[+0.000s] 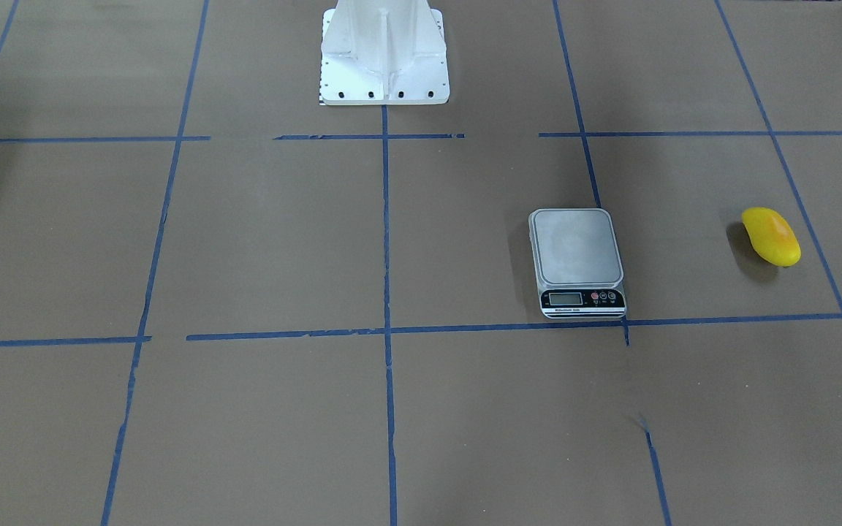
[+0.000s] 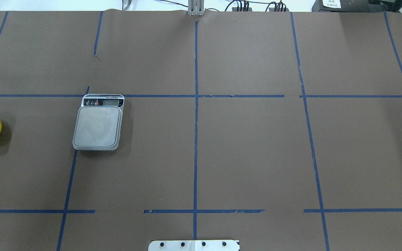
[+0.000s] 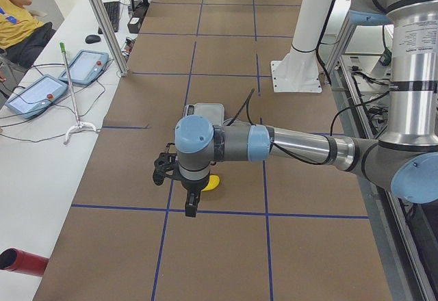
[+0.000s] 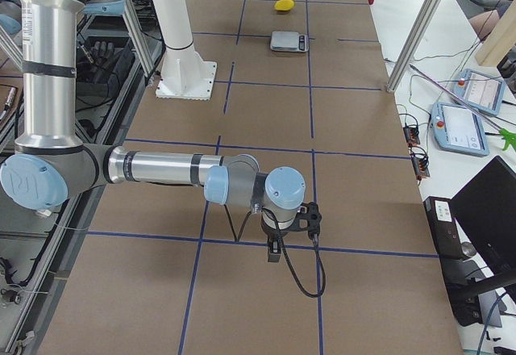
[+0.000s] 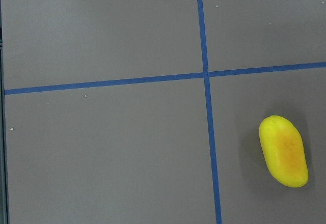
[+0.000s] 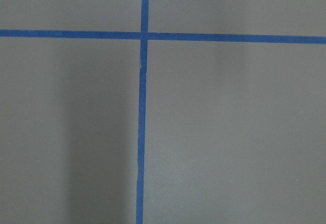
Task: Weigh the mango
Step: 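Move the left gripper toward the yellow mango at the table edge, then lower the left gripper and close it around the yellow mango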
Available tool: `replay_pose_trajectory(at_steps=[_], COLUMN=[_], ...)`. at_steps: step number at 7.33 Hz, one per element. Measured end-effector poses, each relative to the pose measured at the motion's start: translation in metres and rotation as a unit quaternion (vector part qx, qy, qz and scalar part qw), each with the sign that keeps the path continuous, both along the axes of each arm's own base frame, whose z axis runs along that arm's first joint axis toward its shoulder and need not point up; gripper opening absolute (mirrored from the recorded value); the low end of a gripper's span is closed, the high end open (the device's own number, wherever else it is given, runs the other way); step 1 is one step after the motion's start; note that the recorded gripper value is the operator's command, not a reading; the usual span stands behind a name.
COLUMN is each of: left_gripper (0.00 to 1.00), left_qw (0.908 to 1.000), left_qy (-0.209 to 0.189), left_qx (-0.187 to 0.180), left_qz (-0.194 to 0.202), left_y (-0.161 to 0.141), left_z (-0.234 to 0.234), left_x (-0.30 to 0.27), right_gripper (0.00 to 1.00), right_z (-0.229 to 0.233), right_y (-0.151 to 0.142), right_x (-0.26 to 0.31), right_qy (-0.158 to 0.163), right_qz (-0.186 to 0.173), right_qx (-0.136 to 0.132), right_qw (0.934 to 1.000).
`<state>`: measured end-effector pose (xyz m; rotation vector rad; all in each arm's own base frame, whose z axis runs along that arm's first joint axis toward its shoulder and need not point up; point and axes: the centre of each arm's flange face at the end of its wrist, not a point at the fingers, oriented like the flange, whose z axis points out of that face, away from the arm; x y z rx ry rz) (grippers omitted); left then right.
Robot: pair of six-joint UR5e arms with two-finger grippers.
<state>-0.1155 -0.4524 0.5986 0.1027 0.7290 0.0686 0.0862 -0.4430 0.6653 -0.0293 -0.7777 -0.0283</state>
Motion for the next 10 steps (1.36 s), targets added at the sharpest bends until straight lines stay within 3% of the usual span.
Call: replay_pose_trajectory(at_steps=[1, 3, 5, 7, 10], left_gripper=[1.00, 1.00, 1.00, 1.00, 1.00], left_qw=[0.9999, 0.9997, 0.9966, 0.9909, 0.9869], left_qy=[0.000, 0.008, 0.023, 0.031, 0.042], left_qx=[-0.001, -0.020, -0.069, -0.112, -0.146], left_qz=[0.012, -0.004, -0.039, -0.068, -0.056], left_y=[-0.008, -0.030, -0.036, -0.036, -0.038], left_z=[-0.001, -0.006, -0.001, 0.025, 0.045], left_x=[0.021, 0.095, 0.165, 0.193, 0.249], right_gripper=[1.00, 1.00, 1.00, 1.00, 1.00], right_z=[0.000, 0.000, 0.000, 0.000, 0.000], right_y=[0.000, 0.000, 0.000, 0.000, 0.000], right_x=[0.000, 0.000, 0.000, 0.000, 0.000], right_qy=[0.000, 0.000, 0.000, 0.000, 0.000], right_qz=[0.000, 0.000, 0.000, 0.000, 0.000], right_qx=[0.000, 0.000, 0.000, 0.000, 0.000], right_qw=[1.0000, 1.0000, 1.0000, 1.0000, 1.0000])
